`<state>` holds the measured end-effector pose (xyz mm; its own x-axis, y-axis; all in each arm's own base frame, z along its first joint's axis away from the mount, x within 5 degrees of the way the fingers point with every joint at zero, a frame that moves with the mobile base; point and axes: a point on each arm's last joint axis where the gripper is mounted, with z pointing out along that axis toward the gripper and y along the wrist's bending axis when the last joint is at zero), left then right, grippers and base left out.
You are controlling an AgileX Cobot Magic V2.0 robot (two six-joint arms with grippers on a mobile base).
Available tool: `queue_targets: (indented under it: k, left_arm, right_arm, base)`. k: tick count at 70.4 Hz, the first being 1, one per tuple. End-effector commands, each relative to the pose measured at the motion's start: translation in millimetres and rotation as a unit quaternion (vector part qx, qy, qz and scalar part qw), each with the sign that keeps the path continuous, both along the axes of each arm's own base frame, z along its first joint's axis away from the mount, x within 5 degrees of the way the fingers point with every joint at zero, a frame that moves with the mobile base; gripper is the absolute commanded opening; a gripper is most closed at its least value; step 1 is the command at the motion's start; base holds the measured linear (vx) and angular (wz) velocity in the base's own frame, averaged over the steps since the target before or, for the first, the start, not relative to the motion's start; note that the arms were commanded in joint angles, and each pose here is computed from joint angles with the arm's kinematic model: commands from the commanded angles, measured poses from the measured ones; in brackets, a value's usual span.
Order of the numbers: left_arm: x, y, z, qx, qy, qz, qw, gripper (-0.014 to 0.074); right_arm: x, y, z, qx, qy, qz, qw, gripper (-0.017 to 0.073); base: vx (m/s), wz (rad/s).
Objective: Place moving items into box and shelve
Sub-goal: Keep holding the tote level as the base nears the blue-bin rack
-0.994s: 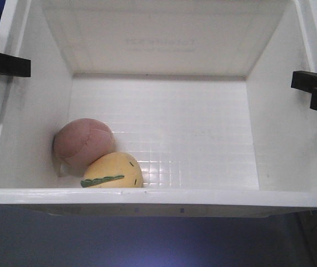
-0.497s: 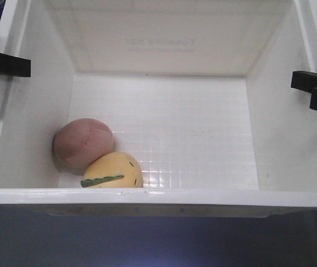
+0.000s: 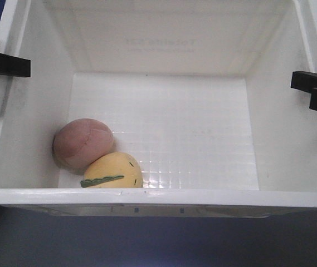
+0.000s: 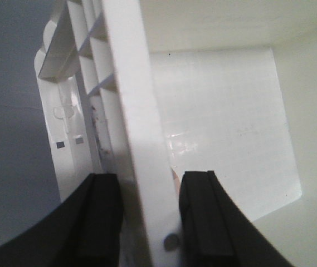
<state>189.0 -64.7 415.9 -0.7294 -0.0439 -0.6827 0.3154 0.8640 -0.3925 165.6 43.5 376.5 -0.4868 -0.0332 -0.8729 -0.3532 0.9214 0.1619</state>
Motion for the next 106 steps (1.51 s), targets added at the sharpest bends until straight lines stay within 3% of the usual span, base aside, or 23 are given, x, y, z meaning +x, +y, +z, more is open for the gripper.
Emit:
queue_targets:
  k: [1,106]
  left_arm:
    - [-7.1,-7.8,32.0,-0.082,-0.077,-0.004,0.994,-0.0006]
    - [-7.1,-7.8,32.0,-0.082,-0.077,-0.004,0.994,-0.0006]
  right_arm:
    - [-1.9,1.3,26.7,0.048,-0.073,-0.012,0.996,-0.0004]
    - [-1.9,1.3,26.8,0.048,-0.074,-0.012,0.996,-0.0004]
  base:
    - [0.08,0.29]
    - [0.05,0.23]
